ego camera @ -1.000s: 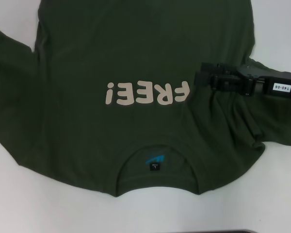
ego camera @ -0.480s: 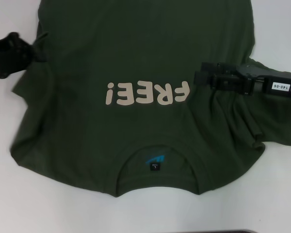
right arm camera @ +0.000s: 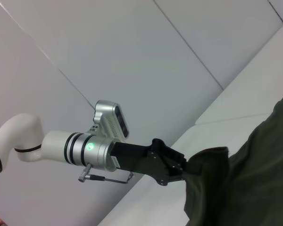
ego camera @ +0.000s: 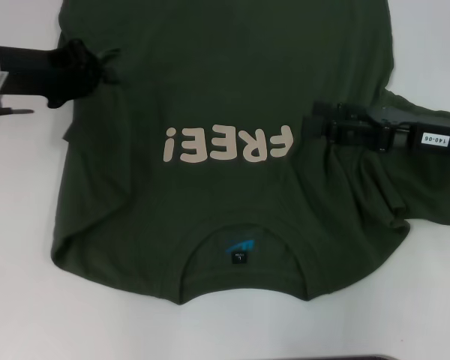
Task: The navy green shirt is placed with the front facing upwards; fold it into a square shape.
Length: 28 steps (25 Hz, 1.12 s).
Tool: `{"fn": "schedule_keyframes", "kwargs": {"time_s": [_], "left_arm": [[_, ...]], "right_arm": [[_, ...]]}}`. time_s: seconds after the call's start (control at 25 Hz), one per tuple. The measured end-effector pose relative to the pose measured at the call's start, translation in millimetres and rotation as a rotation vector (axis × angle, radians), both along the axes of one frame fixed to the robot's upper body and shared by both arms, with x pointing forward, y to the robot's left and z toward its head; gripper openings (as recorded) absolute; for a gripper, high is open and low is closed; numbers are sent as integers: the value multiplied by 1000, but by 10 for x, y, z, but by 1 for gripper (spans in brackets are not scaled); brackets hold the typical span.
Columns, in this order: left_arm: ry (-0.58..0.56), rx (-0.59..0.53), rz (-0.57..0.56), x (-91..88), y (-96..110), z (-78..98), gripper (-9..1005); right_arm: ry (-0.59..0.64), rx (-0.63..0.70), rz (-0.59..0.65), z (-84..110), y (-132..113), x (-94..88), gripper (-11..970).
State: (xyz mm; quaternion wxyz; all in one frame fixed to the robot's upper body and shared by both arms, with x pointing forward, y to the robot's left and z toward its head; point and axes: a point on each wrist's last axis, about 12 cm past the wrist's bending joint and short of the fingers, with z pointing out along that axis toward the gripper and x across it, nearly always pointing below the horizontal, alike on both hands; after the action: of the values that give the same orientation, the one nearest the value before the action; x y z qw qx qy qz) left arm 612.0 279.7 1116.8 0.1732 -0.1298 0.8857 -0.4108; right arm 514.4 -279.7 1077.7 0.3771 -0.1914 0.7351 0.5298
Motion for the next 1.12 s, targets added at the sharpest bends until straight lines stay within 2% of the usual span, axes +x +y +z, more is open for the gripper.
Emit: {"fn": "schedule_keyframes", "kwargs": {"time_s": [0.32,0.56,0.84,1.0,1.12], "left_arm": [[-6,22,-5,32,-177,-119,45],[-69,41,-61,38,-339,-159,63],[-107,-56,-130,16,-440,-41,331],[-83,-19,-119,12,-328,-61,517],[-56,6,-87,-13,-239,-116,584]], "right_arm": [[12,-3,1,-23,-5,-24,930],[15,-3,1,-29,-2,-28,928],[24,-8,7,-51,8,-47,926],[30,-13,11,-64,15,-56,925],[32,-9,14,-63,20,-60,924]]}}
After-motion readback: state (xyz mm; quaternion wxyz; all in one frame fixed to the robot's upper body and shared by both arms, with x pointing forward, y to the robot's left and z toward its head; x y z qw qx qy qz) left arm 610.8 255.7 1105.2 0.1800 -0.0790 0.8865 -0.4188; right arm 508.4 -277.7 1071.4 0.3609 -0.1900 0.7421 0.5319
